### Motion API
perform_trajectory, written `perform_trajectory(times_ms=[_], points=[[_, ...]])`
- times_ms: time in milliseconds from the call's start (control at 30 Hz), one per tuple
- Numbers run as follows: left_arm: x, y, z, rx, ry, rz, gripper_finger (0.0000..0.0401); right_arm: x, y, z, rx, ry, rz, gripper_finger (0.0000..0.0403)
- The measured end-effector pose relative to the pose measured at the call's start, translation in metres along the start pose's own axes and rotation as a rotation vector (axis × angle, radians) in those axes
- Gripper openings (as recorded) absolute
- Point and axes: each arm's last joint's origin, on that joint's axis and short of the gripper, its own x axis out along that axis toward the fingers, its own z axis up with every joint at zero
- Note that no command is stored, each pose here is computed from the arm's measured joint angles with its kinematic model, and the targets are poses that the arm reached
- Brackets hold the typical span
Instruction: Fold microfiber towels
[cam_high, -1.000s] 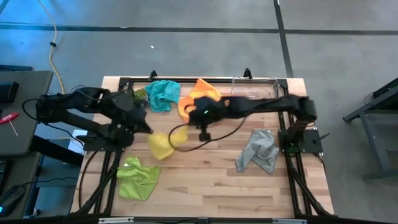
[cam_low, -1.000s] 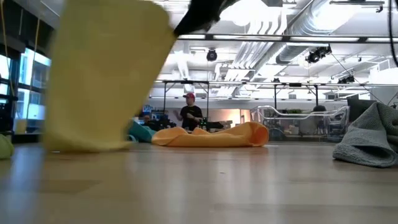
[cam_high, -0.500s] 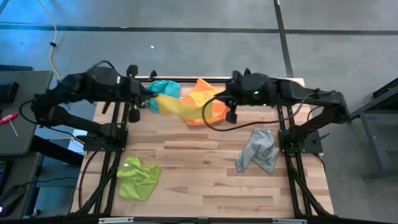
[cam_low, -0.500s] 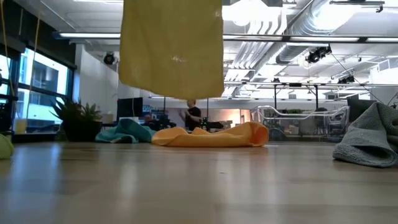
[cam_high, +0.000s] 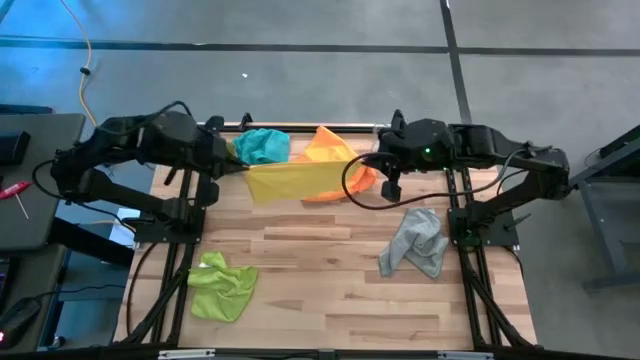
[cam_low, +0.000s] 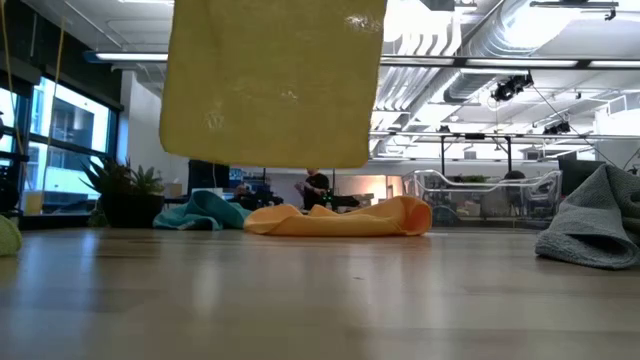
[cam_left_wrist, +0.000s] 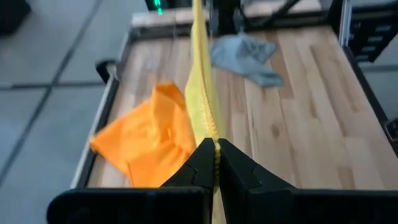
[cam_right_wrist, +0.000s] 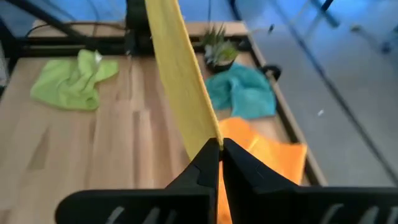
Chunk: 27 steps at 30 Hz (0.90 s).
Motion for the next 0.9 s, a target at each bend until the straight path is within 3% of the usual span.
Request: perform_trajectory(times_ms=[233,533,900], points=[[0.024,-0.009,-0.007,0.000,0.108,-0.042,0.0000,0.013,0.022,-0.011,-0.019,0.111,0.005,0.0000],[0.061,-0.029,-0.031,0.062,0.226,-0.057,0.0000,0.046,0.047,-0.055,-0.063,0.248,-0.078,0.0000],[0.057,-0.023,-0.032,0.374,0.253,0.083,0.0000,0.023,0.020,-0.034,-0.196,0.236,-0.186,0.0002]])
